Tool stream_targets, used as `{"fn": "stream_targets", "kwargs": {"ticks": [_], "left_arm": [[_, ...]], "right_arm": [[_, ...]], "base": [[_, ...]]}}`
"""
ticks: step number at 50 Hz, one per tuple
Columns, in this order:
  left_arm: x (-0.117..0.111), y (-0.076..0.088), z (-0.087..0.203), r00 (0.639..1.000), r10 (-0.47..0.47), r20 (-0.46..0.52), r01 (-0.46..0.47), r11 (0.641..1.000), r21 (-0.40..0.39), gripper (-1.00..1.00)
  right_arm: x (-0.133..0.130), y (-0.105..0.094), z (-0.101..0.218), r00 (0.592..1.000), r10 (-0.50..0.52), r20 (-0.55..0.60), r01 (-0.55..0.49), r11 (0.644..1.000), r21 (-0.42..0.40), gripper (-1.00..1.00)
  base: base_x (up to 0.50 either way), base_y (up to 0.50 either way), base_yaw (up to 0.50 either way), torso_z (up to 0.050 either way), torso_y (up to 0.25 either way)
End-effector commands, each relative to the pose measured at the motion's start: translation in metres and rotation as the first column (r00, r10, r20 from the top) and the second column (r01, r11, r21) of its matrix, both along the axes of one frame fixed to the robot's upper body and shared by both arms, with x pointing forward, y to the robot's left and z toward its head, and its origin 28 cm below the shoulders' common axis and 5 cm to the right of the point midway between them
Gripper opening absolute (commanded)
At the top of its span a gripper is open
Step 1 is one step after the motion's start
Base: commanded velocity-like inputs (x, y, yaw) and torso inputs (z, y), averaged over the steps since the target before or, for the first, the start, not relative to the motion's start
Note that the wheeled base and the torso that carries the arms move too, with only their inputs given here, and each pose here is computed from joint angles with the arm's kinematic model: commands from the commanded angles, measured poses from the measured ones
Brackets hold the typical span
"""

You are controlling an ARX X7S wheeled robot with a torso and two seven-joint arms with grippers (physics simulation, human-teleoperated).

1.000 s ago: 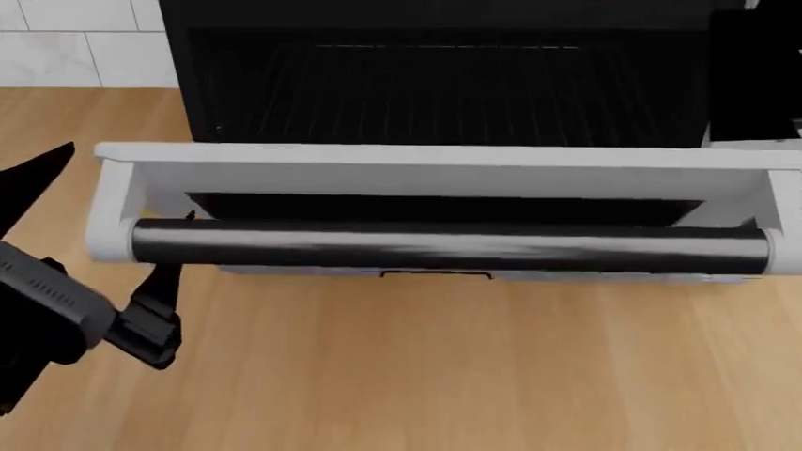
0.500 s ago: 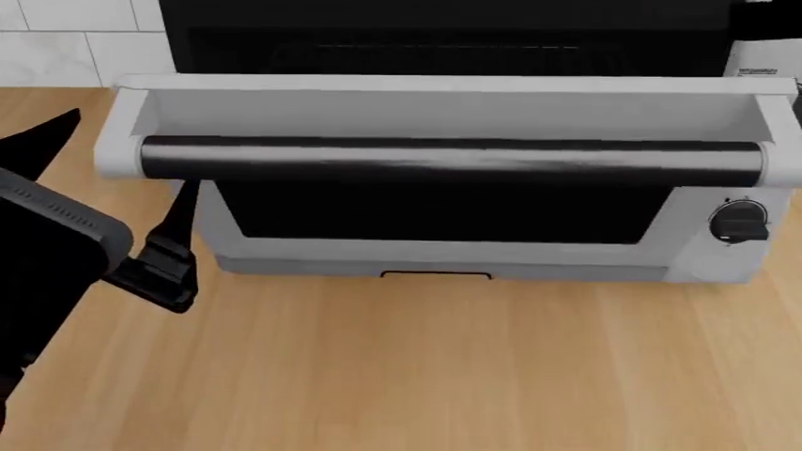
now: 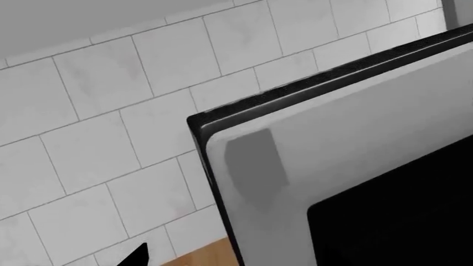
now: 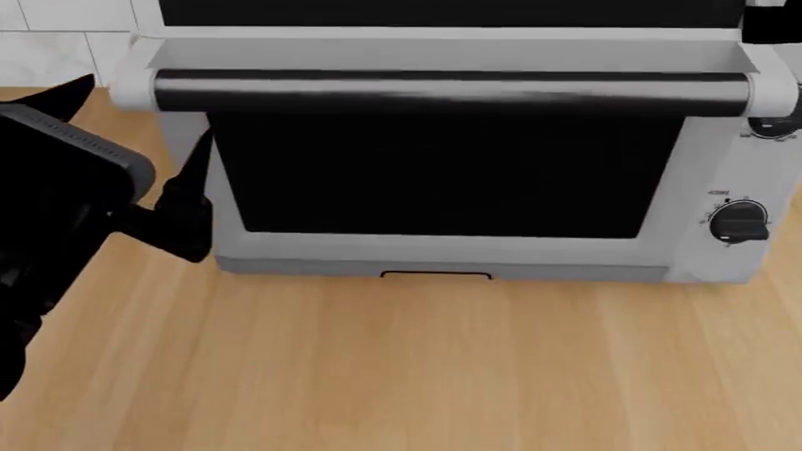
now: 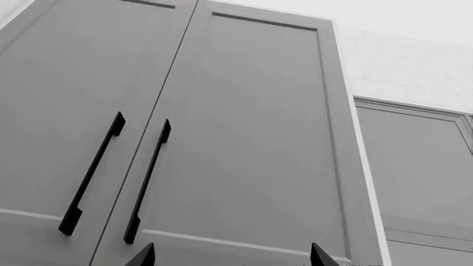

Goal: Close the toaster oven door.

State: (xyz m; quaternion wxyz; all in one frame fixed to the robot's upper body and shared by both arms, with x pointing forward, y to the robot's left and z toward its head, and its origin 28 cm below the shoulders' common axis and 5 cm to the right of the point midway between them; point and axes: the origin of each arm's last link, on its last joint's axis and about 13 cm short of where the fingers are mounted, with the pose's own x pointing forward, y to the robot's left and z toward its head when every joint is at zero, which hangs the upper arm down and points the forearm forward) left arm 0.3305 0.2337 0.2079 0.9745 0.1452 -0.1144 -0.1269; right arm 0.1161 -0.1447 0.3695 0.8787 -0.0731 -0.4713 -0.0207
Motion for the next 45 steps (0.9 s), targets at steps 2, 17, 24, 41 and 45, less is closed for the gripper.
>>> {"fn": "stream_targets", "kwargs": {"ticks": [2,17,24,41,45], "left_arm": [[0.016,-0.004,0.011,0.999,0.029,-0.019,-0.03,0.999,-0.017,1.0],[0.036,-0.008,0.012,0.998,0.055,-0.045,-0.054,0.999,0.007,1.0],[0.042,-0.009,0.012,0.997,0.058,-0.05,-0.058,0.998,0.011,1.0],[0.05,-0.015,0.015,0.997,0.06,-0.053,-0.058,0.998,0.039,1.0],[0.048,-0.012,0.014,0.997,0.063,-0.054,-0.061,0.998,0.034,1.0]], "right_arm": [[-0.001,0.0,-0.001,1.0,0.0,-0.001,0.0,1.0,0.003,1.0],[-0.001,-0.001,-0.001,1.0,-0.003,-0.001,0.003,1.0,0.006,1.0],[-0.001,-0.001,0.0,1.0,-0.003,0.002,0.002,1.0,0.006,1.0],[-0.002,-0.002,-0.001,1.0,-0.004,-0.001,0.004,1.0,0.007,1.0],[-0.001,-0.002,-0.002,1.0,-0.003,-0.001,0.003,1.0,0.01,1.0]], "base": [[0.0,0.0,0.0,0.0,0.0],[0.0,0.0,0.0,0.0,0.0],[0.01,0.0,0.0,0.0,0.0],[0.02,-0.01,-0.02,0.002,0.0],[0.03,-0.01,-0.03,0.0,0.0]]}}
